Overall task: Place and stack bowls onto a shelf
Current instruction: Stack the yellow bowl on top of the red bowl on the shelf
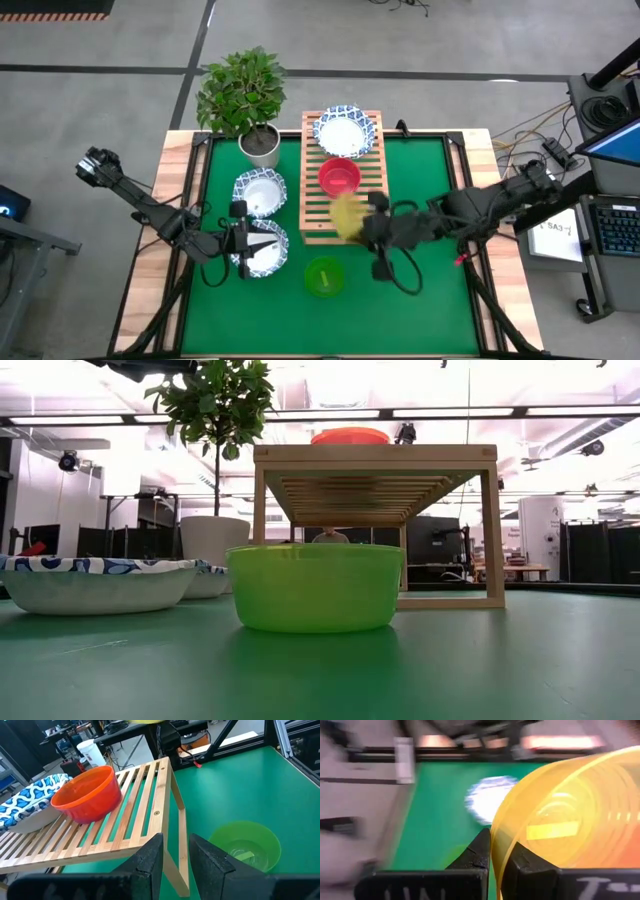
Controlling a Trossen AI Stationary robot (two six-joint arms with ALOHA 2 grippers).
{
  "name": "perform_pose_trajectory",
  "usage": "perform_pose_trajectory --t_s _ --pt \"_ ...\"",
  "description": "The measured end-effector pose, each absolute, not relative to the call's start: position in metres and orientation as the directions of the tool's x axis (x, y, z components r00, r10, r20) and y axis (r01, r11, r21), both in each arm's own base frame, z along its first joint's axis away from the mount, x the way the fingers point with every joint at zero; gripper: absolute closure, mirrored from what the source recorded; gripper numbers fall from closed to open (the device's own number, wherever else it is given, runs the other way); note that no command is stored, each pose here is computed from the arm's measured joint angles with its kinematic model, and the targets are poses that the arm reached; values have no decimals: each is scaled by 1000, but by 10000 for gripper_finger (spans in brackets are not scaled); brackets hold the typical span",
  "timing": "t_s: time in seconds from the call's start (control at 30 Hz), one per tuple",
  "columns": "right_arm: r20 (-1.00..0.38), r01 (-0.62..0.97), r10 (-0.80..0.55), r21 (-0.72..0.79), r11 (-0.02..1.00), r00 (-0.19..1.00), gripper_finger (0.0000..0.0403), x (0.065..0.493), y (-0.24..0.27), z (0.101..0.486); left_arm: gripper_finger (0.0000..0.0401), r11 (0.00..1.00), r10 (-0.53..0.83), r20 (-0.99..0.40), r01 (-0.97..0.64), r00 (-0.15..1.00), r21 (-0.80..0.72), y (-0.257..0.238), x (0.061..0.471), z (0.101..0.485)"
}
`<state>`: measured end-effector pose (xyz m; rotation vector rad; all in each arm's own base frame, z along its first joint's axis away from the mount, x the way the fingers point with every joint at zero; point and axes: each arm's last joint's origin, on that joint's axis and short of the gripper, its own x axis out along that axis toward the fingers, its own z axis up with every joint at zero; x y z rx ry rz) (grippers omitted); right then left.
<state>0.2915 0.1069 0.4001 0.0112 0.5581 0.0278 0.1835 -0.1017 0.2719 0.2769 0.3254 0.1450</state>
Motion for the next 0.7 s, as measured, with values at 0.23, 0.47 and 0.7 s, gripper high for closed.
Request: perform_pose_trajectory --t_s 0.23,0.47,0.7 --pt "-544 114 -218 -219 969 810 394 315 44 391 325 951 185 -299 -94 936 294 -102 183 271" --pt "-606 133 -249 -231 964 755 394 334 7 373 325 949 187 -306 -92 933 301 -101 183 270" --pt "-642 123 -258 -248 961 722 384 338 4 364 325 947 190 -316 -89 930 307 -101 183 269"
